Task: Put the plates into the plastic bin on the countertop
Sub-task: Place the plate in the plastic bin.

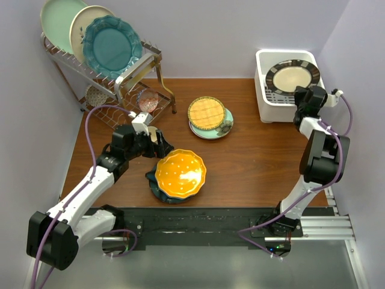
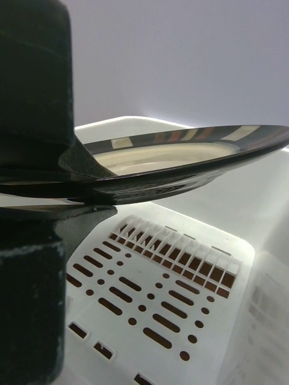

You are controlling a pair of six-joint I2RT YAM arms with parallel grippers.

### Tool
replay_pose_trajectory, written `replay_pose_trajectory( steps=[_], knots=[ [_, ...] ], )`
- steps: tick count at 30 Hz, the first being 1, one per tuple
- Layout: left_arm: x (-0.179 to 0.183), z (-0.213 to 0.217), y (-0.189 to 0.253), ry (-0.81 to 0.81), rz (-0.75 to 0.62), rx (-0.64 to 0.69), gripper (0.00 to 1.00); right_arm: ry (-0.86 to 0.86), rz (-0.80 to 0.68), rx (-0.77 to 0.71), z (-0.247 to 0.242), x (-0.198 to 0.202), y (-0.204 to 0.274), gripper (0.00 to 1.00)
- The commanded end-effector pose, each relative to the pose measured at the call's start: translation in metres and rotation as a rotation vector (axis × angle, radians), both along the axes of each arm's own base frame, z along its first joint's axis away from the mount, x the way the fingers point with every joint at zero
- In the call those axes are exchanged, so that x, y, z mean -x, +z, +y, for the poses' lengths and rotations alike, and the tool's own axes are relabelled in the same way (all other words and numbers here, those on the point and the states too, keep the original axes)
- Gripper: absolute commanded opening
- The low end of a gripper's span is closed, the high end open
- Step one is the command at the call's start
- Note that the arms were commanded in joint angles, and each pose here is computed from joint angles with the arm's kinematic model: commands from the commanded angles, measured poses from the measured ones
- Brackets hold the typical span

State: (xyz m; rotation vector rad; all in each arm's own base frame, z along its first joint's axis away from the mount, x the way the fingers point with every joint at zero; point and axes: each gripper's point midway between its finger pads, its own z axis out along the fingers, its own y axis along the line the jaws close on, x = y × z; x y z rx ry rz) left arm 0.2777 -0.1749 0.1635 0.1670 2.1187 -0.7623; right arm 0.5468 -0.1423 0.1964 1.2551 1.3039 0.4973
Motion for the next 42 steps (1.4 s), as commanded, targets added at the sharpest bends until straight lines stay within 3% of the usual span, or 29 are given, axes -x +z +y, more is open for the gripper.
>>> replay_pose_trajectory(
  steps=[1, 13, 24, 34, 42],
  knots=[
    [-0.003, -0.002, 0.009, -0.002, -0.034, 0.022, 1.00, 0.012, -0.181, -0.065, -0.002, -0.030, 0.038, 0.00],
    [-0.003, -0.002, 0.006, -0.002, -0.027, 0.019, 1.00, 0.137, -0.333, -0.210, 0.009, -0.025, 0.051, 0.00],
    [-0.003, -0.004, 0.005, -0.007, -0.025, 0.025, 1.00, 0.142, -0.087, -0.230, 0.008, -0.040, 0.025, 0.00],
    [-0.002, -0.004, 0.004, -0.007, -0.023, 0.027, 1.00, 0.048, 0.129, -0.396, 0.006, -0.030, -0.037, 0.00],
    [-0.001, -0.004, 0.002, -0.009, -0.019, 0.025, 1.00, 0.194, 0.061, -0.552, 0.033, -0.043, -0.032, 0.00]
  ],
)
